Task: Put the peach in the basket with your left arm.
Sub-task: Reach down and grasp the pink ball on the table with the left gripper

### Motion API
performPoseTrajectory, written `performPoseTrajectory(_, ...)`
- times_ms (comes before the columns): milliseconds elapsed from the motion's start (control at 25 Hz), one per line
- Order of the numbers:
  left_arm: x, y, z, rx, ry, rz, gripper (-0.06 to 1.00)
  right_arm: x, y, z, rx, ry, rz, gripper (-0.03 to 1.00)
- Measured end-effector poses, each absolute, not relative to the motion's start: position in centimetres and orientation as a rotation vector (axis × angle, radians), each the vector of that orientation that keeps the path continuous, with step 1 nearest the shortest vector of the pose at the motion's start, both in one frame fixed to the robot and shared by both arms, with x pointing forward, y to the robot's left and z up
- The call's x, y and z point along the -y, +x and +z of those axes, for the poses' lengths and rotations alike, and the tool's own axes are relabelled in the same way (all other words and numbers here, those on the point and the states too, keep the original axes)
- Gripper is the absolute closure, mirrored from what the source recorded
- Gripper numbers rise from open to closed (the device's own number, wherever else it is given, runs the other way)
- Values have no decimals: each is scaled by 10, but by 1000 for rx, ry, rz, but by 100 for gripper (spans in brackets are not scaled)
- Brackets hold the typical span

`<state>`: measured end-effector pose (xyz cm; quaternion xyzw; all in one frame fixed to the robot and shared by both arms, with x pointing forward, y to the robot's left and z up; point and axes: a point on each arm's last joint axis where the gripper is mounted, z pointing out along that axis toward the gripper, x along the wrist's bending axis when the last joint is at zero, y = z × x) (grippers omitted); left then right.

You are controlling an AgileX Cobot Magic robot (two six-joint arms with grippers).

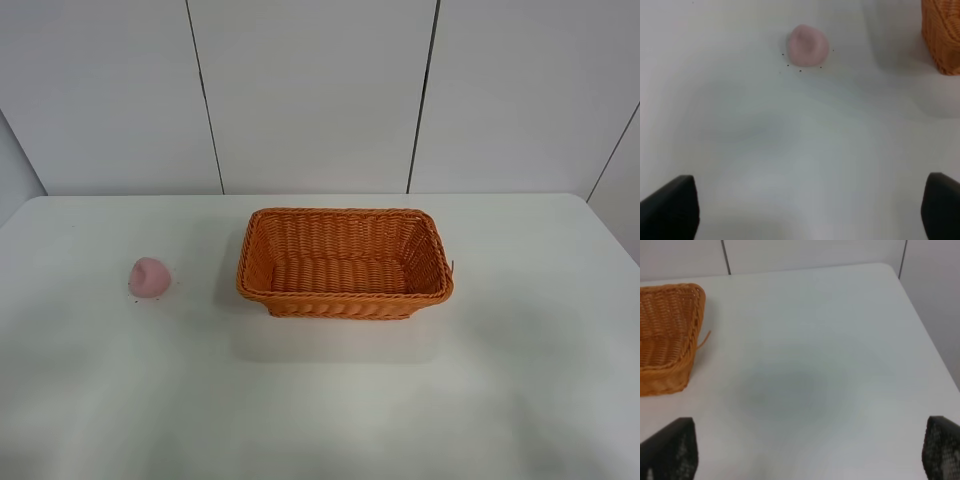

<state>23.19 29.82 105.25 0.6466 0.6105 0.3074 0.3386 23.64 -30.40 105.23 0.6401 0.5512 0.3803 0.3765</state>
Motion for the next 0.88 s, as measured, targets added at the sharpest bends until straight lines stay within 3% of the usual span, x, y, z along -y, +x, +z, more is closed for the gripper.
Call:
performPoseTrajectory(400,-295,337,1100,-1834,1930,511,-5,304,236,1052,-1410,1637,973,27)
performPoseTrajectory(880,-289,527,1061,-1973,2225,177,-5,304,236,1052,-1410,1637,973,27)
